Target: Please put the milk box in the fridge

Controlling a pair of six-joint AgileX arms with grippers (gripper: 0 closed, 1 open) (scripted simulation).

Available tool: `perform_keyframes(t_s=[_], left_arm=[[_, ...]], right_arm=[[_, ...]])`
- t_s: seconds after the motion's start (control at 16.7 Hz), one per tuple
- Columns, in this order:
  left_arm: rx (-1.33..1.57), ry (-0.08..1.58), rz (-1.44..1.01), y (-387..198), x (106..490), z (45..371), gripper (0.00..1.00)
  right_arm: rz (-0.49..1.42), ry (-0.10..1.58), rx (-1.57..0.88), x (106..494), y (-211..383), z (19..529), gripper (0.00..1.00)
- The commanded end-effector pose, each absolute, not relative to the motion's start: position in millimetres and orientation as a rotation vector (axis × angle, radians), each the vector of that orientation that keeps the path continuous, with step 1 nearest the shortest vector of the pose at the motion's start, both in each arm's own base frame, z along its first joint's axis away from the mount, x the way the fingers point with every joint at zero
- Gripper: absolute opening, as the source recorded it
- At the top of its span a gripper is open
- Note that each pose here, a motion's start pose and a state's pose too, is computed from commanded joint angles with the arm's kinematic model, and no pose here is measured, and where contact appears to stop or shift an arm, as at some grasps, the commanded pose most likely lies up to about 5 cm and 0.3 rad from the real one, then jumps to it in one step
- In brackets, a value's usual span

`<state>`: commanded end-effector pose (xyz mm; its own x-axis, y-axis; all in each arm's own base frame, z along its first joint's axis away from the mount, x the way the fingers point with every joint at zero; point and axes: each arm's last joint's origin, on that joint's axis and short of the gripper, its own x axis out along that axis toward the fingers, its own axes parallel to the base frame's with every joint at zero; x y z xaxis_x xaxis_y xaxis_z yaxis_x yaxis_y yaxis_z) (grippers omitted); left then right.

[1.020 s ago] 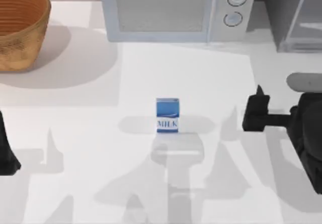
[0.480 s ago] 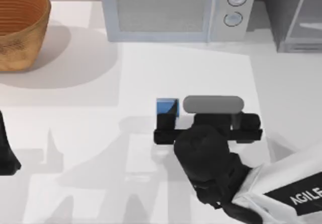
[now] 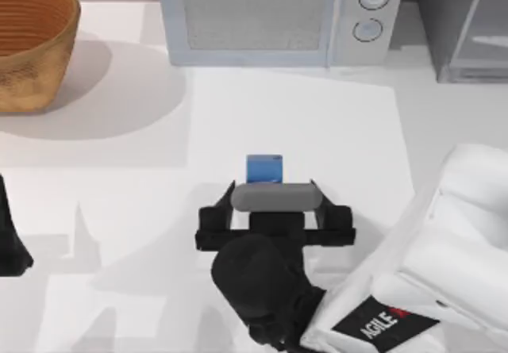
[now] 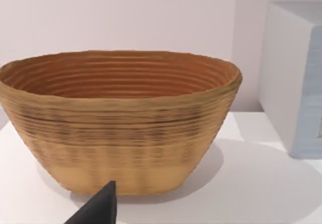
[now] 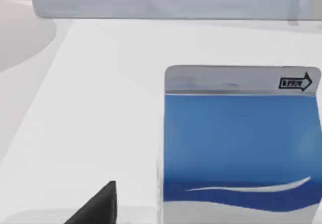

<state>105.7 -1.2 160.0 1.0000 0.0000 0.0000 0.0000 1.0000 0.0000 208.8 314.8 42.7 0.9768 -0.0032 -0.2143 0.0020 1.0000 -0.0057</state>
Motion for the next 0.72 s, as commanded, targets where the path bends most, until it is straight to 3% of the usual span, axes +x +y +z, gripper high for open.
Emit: perform_keyframes(t_s=[0.72], left_arm=[[0.000, 0.000, 0.000, -1, 106, 160, 1.00]], right_arm=[[-0.011, 0.201, 0.000, 222, 324, 33, 1.00]])
